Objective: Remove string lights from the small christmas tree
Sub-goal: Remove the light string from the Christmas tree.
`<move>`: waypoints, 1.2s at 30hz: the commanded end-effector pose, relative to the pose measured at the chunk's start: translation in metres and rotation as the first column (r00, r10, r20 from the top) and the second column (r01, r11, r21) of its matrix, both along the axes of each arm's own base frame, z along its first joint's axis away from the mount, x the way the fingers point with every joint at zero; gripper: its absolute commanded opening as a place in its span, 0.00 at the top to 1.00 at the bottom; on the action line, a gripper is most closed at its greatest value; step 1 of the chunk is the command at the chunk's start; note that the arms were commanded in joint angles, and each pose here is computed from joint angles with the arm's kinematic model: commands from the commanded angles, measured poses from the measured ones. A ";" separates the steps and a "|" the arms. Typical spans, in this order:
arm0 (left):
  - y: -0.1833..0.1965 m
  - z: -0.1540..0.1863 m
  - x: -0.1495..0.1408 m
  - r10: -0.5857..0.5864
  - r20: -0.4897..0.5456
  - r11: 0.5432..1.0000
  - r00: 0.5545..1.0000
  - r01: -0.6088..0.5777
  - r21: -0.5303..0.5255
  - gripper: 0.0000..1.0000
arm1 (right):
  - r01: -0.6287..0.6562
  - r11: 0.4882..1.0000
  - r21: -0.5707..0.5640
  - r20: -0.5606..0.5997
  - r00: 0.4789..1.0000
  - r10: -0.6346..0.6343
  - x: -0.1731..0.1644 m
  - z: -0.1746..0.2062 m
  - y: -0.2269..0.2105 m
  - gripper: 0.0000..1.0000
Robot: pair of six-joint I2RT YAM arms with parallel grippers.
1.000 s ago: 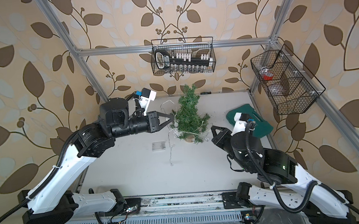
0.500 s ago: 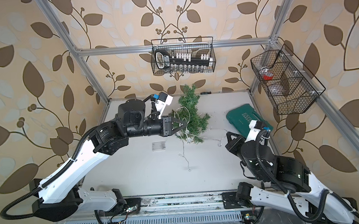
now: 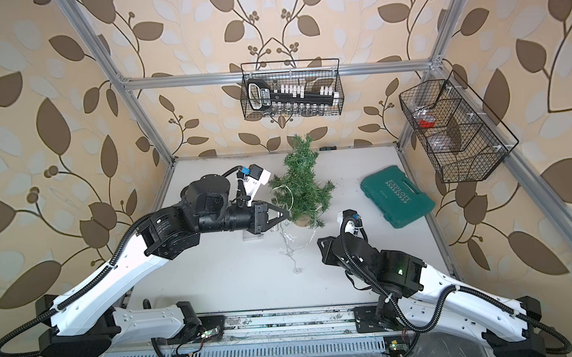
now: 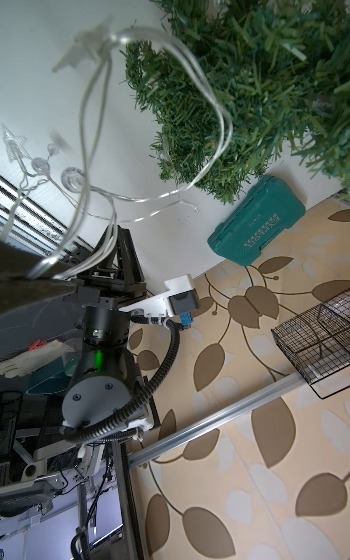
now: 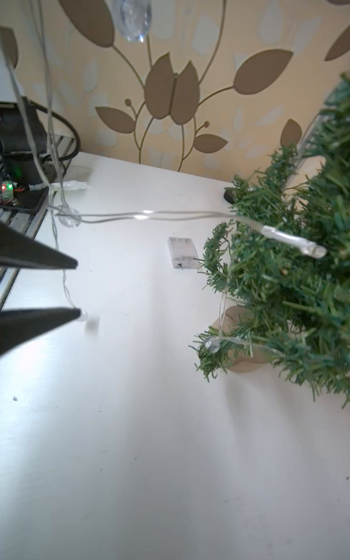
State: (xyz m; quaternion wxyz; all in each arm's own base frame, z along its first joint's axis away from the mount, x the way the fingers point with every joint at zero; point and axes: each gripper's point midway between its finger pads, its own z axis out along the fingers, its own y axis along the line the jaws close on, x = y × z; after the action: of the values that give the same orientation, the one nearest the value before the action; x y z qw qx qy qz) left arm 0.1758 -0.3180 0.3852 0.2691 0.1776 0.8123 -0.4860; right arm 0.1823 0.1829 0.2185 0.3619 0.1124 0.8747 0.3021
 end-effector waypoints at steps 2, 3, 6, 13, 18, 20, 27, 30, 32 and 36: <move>0.007 0.006 -0.006 0.004 0.038 1.000 0.999 -0.003 -0.018 1.00 | -0.056 0.996 0.068 0.059 0.997 0.052 0.004 0.020 0.017 0.47; 0.008 0.006 -0.006 0.007 0.037 1.000 0.999 -0.006 -0.018 1.00 | -0.053 0.996 0.072 0.066 0.997 0.049 0.006 0.022 0.018 0.43; 0.010 0.004 -0.006 0.011 0.038 1.000 0.999 -0.010 -0.016 1.00 | -0.073 0.990 0.121 0.100 0.993 0.062 0.015 0.038 0.025 0.39; 0.009 0.005 -0.007 0.006 0.035 1.000 0.999 -0.005 -0.016 1.00 | -0.090 0.986 0.139 0.105 0.992 0.075 0.044 0.059 0.037 0.37; 0.012 0.010 -0.007 0.017 0.053 1.000 0.998 -0.016 -0.023 1.00 | -0.070 0.992 0.104 0.071 0.995 0.063 0.058 0.057 0.040 0.46; 0.013 0.011 -0.007 0.020 0.057 1.000 0.998 -0.019 -0.023 1.00 | -0.072 0.992 0.103 0.058 0.996 0.066 0.057 0.052 0.040 0.50; 0.013 0.012 -0.005 0.022 0.067 1.000 0.997 -0.020 -0.020 1.00 | -0.049 0.992 0.113 0.014 0.999 0.047 0.044 0.033 0.028 0.64; 0.011 0.014 -0.004 0.019 0.073 1.000 0.997 -0.018 -0.022 1.00 | -0.034 0.992 0.120 -0.007 0.999 0.035 0.039 0.022 0.021 0.64; 0.009 0.015 -0.003 0.017 0.072 1.000 0.997 -0.015 -0.022 1.00 | -0.027 0.992 0.125 -0.015 0.999 0.029 0.038 0.017 0.020 0.64; 0.007 0.015 -0.002 0.013 0.071 1.000 0.997 -0.012 -0.022 1.00 | -0.026 0.992 0.120 -0.009 1.000 0.027 0.041 0.016 0.022 0.64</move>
State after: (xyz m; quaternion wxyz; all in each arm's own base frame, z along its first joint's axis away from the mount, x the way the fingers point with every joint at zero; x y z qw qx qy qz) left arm 0.1763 -0.3089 0.3774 0.2796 0.1721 0.8186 -0.4713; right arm 0.2221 0.2053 0.2401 0.3502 0.1161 0.8567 0.3606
